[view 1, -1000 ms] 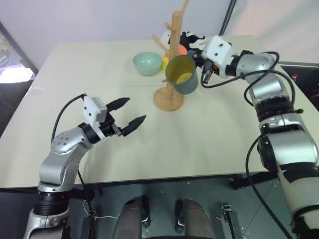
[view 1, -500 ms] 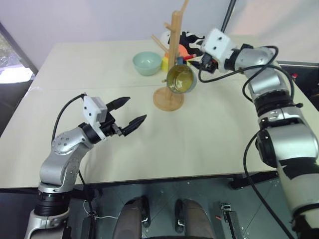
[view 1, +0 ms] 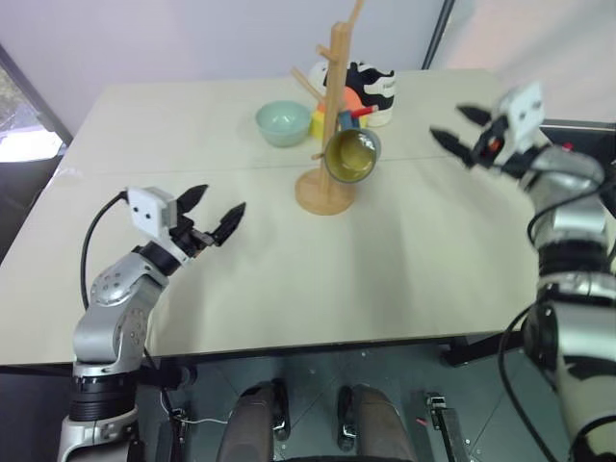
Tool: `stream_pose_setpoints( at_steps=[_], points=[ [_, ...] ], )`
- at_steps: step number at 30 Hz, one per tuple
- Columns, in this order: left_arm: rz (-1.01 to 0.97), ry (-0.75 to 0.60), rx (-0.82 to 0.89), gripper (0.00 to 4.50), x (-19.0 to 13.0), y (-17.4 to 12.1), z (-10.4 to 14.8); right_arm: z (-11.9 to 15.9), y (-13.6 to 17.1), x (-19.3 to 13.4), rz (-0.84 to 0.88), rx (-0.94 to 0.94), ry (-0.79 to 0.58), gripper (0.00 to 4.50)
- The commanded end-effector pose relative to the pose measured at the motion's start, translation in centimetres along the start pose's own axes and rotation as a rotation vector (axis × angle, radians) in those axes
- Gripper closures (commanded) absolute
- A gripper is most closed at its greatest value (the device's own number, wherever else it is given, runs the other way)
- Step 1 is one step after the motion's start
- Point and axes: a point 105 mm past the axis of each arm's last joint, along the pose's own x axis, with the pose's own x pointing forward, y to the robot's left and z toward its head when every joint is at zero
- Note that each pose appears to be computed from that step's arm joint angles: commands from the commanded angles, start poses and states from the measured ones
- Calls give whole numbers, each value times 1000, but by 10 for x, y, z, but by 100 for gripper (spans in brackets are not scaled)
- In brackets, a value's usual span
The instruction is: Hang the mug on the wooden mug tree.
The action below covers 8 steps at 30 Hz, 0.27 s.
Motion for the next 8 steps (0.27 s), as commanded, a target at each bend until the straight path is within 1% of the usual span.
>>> stream_pose_setpoints(
  at_steps=[1, 2, 4, 8],
  points=[
    [203, 28, 17, 0, -19, 36, -18, -11, 26, -7, 12, 83, -56, 153],
    [234, 51, 13, 0, -24, 40, -26, -21, 34, -8, 14, 110, -47, 153],
    [255, 75, 4, 0, -29, 43, -36, -31, 46, -9, 18, 147, -38, 153],
    [262, 90, 5, 0, -35, 43, -43, -39, 58, -6, 18, 190, -27, 153]
  ],
)
